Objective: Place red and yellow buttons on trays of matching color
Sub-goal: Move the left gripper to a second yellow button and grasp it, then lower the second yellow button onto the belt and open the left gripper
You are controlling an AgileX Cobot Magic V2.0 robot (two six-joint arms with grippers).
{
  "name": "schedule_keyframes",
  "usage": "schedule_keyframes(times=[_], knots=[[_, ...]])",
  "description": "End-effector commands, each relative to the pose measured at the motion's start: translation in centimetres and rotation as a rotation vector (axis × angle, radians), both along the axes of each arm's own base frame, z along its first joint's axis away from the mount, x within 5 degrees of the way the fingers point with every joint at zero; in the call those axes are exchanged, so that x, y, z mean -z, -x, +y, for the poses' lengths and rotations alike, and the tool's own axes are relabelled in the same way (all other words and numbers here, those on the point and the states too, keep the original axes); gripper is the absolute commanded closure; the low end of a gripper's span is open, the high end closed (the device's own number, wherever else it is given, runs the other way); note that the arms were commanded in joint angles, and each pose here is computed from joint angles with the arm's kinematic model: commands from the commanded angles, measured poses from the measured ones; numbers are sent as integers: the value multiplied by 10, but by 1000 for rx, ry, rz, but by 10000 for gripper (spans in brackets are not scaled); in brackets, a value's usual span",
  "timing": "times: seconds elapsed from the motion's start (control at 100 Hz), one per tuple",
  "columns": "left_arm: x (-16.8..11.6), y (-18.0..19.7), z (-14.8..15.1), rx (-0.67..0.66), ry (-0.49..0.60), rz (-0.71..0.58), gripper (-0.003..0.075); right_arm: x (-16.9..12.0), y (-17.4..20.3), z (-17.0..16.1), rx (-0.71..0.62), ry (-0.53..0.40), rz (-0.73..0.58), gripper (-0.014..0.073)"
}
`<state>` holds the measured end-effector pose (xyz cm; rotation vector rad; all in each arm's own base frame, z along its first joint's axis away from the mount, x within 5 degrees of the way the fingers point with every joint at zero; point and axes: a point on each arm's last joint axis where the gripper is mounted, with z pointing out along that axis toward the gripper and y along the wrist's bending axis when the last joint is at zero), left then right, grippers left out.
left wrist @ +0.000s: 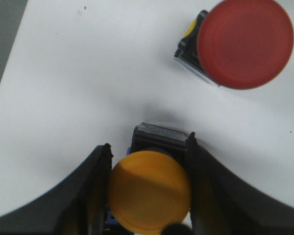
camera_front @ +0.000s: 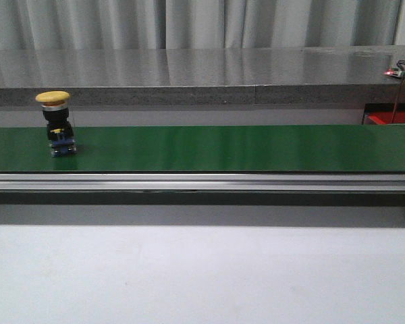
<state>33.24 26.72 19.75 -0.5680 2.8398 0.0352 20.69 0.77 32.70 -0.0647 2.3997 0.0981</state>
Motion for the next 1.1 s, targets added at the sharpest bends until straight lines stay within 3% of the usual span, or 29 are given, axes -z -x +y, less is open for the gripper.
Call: schedule_keyframes(times=[0.0,0.2,0.47,0.91,1.09], knots=[[-40,0,-4,-12,-37,-104,552,-16,-1,-1,4,4,-100,667],[-80,3,-25,18,-75,-171,552,-16,-1,-1,4,4,-100,667],[-135,4,-77,96,-129,-257,551,-16,-1,-1,4,4,-100,667],[-140,-27,-169,330,-72,-252,551,-16,-1,-1,4,4,-100,667],[-133,-37,-188,379,-62,-246,551,-16,-1,-1,4,4,-100,667]])
